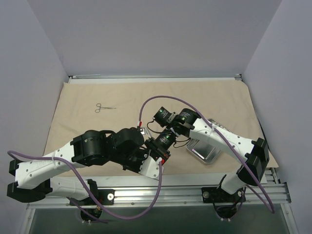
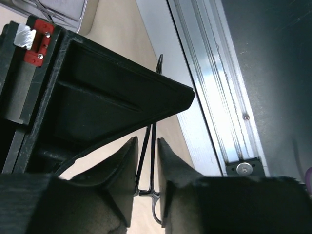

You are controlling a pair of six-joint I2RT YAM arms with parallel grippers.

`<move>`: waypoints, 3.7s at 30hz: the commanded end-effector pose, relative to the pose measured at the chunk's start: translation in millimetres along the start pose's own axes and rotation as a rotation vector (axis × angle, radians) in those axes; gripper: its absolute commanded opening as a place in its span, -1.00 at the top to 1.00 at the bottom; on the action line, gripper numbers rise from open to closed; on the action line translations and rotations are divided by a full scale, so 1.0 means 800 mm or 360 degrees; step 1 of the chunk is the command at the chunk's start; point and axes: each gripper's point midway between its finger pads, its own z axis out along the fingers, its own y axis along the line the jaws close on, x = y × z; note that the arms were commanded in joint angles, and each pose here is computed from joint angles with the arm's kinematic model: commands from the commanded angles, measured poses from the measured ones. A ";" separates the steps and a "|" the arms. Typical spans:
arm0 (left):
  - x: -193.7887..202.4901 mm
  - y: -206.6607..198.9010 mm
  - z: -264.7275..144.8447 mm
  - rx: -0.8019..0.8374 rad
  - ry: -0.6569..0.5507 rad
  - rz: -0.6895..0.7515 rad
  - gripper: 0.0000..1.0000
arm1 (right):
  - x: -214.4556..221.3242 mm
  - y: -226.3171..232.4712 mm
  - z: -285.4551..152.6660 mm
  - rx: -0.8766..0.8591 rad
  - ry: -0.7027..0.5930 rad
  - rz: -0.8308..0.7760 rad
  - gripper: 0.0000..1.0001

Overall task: Open and lay out the surgical kit
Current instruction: Adjust the medical item, then place the medical item in the surgical kit.

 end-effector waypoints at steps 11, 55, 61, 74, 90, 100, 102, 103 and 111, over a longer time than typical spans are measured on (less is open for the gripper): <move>0.010 0.008 -0.002 -0.0064 0.0082 0.0008 0.95 | -0.010 0.022 -0.008 -0.0017 -0.0033 -0.0058 0.47; 0.384 0.512 0.058 -0.1089 0.0102 -0.1631 0.95 | -0.088 -0.200 -0.247 0.1534 -0.0692 0.0387 -0.99; 0.406 0.474 0.017 -0.1063 0.0219 -0.1249 0.95 | -0.058 -0.215 -0.212 0.1527 -0.0563 0.0413 -0.99; 0.522 0.378 -0.065 -0.0885 0.0647 -0.0767 0.95 | -0.048 -0.262 -0.169 0.1480 -0.0541 0.0425 -0.99; 0.558 0.343 -0.012 -0.0462 0.0607 -0.0667 0.95 | -0.032 -0.285 -0.184 0.1476 -0.0559 0.0487 -0.99; 0.572 0.335 0.001 -0.0408 0.0602 -0.0668 0.95 | -0.036 -0.290 -0.184 0.1458 -0.0548 0.0505 -0.99; 0.575 0.331 0.004 -0.0398 0.0613 -0.0673 0.95 | -0.037 -0.289 -0.184 0.1458 -0.0552 0.0498 -0.99; 0.579 0.330 0.006 -0.0397 0.0628 -0.0672 0.95 | -0.037 -0.289 -0.184 0.1458 -0.0549 0.0497 -0.99; 0.592 0.329 0.020 -0.0375 0.0622 -0.0690 0.95 | -0.036 -0.291 -0.186 0.1442 -0.0563 0.0532 -0.99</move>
